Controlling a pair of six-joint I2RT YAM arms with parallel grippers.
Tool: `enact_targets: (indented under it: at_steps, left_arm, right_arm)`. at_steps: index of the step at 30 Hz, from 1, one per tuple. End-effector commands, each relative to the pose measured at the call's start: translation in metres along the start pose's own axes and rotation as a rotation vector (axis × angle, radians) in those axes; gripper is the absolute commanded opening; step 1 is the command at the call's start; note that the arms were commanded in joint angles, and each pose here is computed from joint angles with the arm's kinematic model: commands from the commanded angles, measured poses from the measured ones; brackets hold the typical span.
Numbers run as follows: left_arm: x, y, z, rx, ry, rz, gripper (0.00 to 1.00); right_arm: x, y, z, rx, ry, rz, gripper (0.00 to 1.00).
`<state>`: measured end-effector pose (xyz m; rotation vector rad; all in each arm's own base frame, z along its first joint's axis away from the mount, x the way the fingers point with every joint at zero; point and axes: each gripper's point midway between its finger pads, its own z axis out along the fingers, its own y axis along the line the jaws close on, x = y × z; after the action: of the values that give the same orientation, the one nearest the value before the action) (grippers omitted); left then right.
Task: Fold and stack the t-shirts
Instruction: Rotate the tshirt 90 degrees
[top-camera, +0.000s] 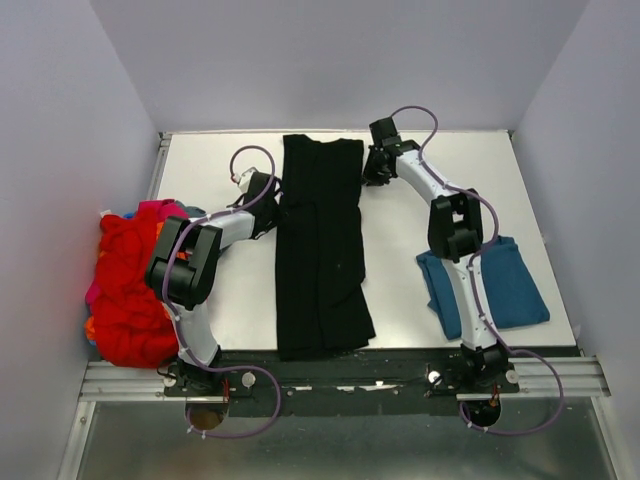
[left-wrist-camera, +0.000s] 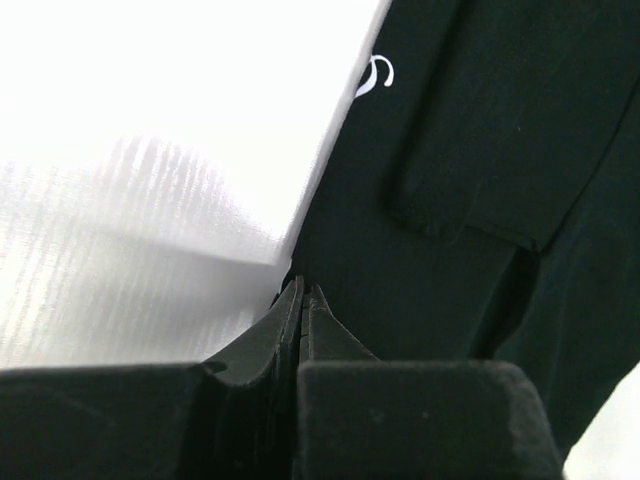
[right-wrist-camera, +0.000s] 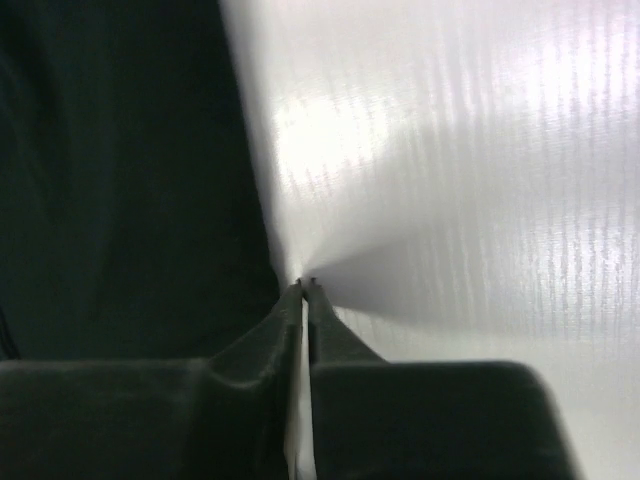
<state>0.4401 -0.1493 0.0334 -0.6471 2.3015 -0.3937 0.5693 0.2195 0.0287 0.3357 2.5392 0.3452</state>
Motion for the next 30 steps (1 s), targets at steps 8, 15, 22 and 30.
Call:
enact_targets:
  at_steps: [8, 15, 22, 30]
  left_arm:
    - [-0.037, 0.002, -0.017, -0.037, -0.091, 0.03, 0.07]
    - [-0.044, 0.005, -0.024, -0.036, -0.098, 0.027, 0.06]
    - [-0.047, 0.009, -0.024, -0.036, -0.096, 0.022, 0.07]
    - [-0.04, 0.013, -0.011, -0.035, -0.065, 0.012, 0.07]
  right_arm:
    - [-0.007, 0.02, -0.06, -0.061, -0.049, -0.056, 0.56]
    - [0.033, 0.023, -0.041, -0.108, 0.095, -0.011, 0.52]
    - [0.058, 0.024, -0.023, -0.083, 0.141, -0.005, 0.4]
    - [0.057, 0.023, -0.017, -0.064, 0.137, 0.03, 0.23]
